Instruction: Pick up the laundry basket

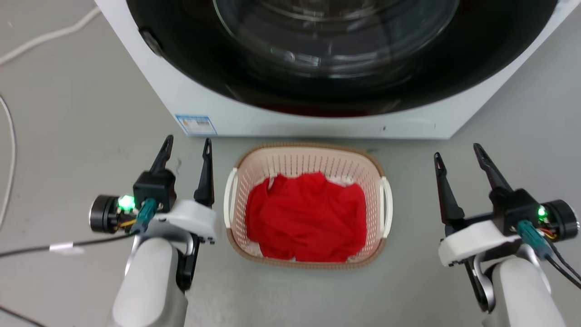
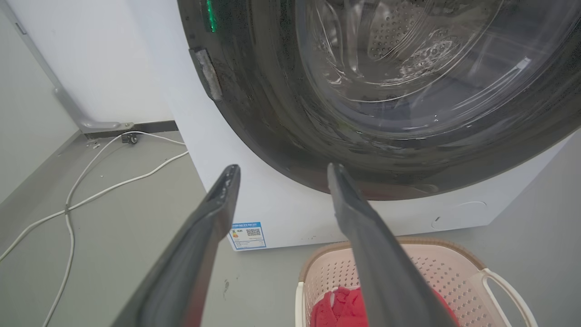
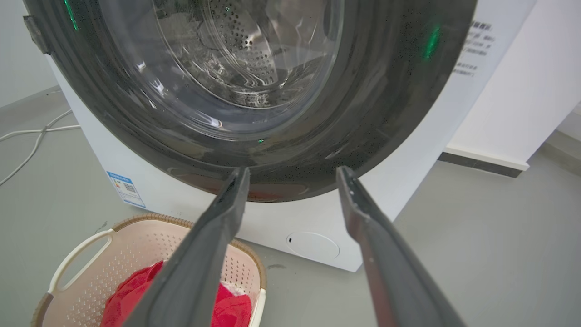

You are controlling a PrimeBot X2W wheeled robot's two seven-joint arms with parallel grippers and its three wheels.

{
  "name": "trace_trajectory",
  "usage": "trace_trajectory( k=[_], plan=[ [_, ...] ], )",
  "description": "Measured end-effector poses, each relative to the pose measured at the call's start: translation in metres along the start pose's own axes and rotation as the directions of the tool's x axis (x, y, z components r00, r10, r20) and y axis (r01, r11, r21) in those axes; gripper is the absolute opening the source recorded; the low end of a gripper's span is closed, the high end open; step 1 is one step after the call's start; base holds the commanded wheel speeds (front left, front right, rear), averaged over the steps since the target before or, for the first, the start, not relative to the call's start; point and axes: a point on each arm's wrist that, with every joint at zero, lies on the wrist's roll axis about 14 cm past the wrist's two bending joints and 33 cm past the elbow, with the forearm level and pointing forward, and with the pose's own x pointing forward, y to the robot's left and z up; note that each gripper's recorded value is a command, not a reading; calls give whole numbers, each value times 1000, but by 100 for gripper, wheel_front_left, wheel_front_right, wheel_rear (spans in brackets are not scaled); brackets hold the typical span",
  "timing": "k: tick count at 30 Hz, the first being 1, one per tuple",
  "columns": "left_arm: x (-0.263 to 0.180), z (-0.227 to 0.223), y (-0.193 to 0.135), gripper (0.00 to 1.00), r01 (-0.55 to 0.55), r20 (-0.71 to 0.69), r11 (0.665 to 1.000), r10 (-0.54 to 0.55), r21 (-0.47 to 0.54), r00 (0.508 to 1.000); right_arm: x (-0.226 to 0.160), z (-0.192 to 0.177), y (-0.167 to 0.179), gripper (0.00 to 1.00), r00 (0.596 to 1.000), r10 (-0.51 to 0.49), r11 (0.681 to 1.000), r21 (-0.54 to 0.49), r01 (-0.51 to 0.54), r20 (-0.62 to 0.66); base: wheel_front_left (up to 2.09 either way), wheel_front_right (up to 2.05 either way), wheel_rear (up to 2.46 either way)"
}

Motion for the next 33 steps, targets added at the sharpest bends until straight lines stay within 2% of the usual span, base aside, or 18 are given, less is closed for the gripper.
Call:
trace_trajectory(
  k=[7, 12, 16, 23, 33],
  plan=[
    [31, -65, -5, 100, 40, -168, 999, -39, 3, 985, 26, -64, 6, 100, 986, 34, 999, 5, -33, -165, 0, 0, 0],
    [43, -117, -8, 100, 66, -295, 998, -62, 4, 954, 35, -115, 14, 100, 953, 68, 998, 12, -67, -294, 0, 0, 0],
    [48, -156, -10, 100, 82, -383, 997, -78, -5, 920, 46, -142, 16, 100, 934, 82, 997, 26, -77, -349, 0, 0, 0],
    [53, -213, -10, 100, 114, -506, 994, -98, 0, 857, 51, -191, 23, 100, 885, 112, 994, 55, -98, -453, 0, 0, 0],
    [42, -269, -12, 100, 145, -622, 989, -112, 3, 775, 37, -247, 38, 100, 793, 168, 986, 94, -139, -585, 0, 0, 0]
  ],
)
